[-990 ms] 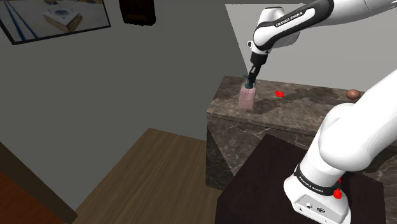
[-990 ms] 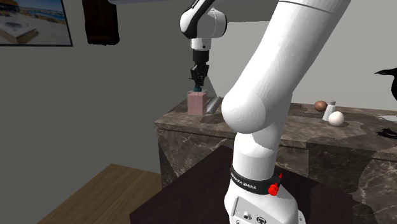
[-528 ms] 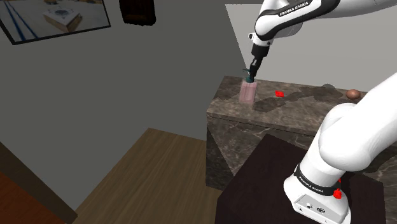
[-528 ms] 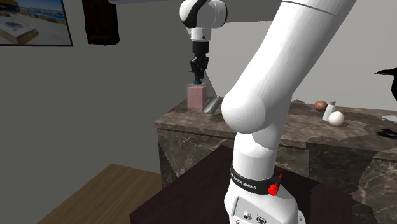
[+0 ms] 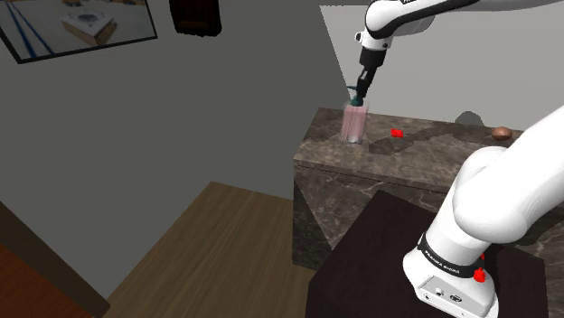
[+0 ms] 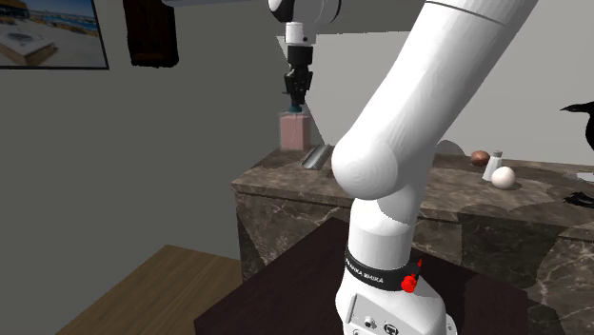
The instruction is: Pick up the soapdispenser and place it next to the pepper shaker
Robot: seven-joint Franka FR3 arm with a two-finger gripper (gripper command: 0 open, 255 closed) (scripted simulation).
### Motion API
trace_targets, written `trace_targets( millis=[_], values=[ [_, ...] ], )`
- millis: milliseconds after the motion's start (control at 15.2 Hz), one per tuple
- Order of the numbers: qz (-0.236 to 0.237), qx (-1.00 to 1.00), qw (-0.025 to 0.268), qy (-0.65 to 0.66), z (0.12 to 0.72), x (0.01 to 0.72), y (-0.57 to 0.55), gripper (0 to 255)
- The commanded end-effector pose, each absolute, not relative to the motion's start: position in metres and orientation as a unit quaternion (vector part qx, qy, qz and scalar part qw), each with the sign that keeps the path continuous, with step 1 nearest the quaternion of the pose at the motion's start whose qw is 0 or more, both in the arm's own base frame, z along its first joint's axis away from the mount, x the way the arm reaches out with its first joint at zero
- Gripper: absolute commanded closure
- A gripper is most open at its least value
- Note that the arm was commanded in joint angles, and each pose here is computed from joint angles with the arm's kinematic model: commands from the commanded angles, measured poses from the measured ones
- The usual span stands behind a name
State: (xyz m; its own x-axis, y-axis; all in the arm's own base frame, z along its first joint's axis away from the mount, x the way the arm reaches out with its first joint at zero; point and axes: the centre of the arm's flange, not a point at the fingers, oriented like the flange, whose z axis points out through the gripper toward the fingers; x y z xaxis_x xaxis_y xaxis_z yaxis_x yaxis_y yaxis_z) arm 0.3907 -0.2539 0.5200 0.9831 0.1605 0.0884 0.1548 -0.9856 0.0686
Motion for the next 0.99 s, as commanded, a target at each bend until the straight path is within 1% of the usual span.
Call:
trace_targets(
  millis=[0, 924],
  values=[
    [0.047, 0.995, 0.031, 0.079, 0.53, 0.389, -0.252, 255],
    [0.047, 0.995, 0.031, 0.079, 0.604, 0.389, -0.252, 255]
  ],
)
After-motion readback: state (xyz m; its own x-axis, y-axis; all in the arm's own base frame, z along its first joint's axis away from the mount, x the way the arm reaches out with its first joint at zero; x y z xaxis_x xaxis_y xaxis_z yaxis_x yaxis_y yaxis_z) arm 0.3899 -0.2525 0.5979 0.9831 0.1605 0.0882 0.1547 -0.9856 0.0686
